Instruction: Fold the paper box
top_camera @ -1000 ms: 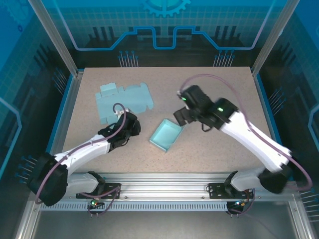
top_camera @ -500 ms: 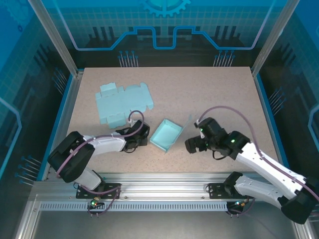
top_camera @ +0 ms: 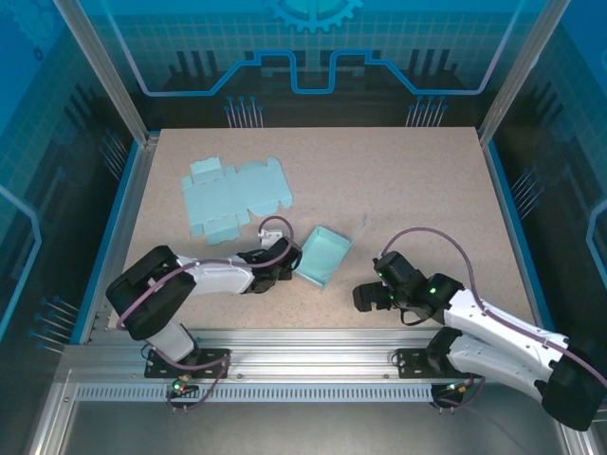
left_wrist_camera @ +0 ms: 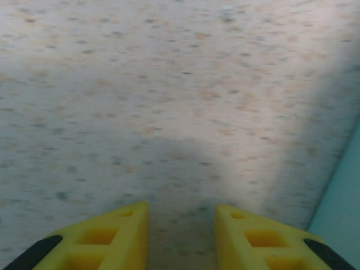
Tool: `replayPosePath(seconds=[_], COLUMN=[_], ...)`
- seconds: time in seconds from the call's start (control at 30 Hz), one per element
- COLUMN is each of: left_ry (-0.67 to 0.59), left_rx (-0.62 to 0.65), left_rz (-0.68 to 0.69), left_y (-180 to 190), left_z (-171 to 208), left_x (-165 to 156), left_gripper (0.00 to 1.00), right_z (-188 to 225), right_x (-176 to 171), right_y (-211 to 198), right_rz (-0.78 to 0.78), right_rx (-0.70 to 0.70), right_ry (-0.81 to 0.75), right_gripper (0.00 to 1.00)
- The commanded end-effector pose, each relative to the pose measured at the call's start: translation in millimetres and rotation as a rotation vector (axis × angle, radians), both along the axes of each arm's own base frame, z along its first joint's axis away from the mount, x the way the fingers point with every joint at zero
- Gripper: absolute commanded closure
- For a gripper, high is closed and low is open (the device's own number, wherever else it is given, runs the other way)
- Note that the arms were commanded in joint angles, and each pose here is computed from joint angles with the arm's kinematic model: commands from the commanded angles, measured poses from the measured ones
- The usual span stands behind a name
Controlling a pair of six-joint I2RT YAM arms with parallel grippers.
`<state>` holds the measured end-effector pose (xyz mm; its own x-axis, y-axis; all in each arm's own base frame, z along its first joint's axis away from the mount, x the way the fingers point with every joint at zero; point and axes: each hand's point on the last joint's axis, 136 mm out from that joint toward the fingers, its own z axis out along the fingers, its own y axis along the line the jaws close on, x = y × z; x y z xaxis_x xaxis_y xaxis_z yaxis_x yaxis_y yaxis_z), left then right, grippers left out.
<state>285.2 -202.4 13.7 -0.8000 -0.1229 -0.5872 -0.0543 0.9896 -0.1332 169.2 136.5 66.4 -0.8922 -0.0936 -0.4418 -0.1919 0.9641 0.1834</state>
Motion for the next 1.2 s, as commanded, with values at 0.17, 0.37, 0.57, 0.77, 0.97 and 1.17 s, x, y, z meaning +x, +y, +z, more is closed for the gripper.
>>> replayPosePath(seconds=[0.17,0.37,0.57,0.77,0.97,1.17], left_ry=[0.130,0.063,-0.143,-0.287,-0.179,-0.080], left_rx=[-0.445,-0.470,-0.107,0.223,0.353,0.415], left_rz=[-0.250,-0.286,-0.362,-0.594,-0.834,-0.923], left_y=[-115.2,-115.1,-82.6,-97.4,-125.2,-136.4], left_z=[-9.1,19.8,79.4,109.5,91.4,55.5], left_x=[-58.8,-57.0,-22.8,39.7,66.3,75.6], left_gripper=[0.65,0.61,0.51,0.55,0.50,0.49], right_z=[35.8,69.2,96.3,119.6,129.1,130.3], right_x=[20.0,20.6,23.4,21.7,16.3,13.2], right_y=[-57.2,-87.0,-94.5,-98.6,-103.8,-107.0], right_rz=[-0.243,-0.350,-0.388,-0.399,-0.411,-0.411], right_rx=[-0.158,-0.227,-0.191,-0.122,-0.076,-0.070], right_ry=[-0.120,-0.194,-0.280,-0.363,-0.408,-0.419], right_gripper=[0.00,0.00,0.00,0.00,0.00,0.00])
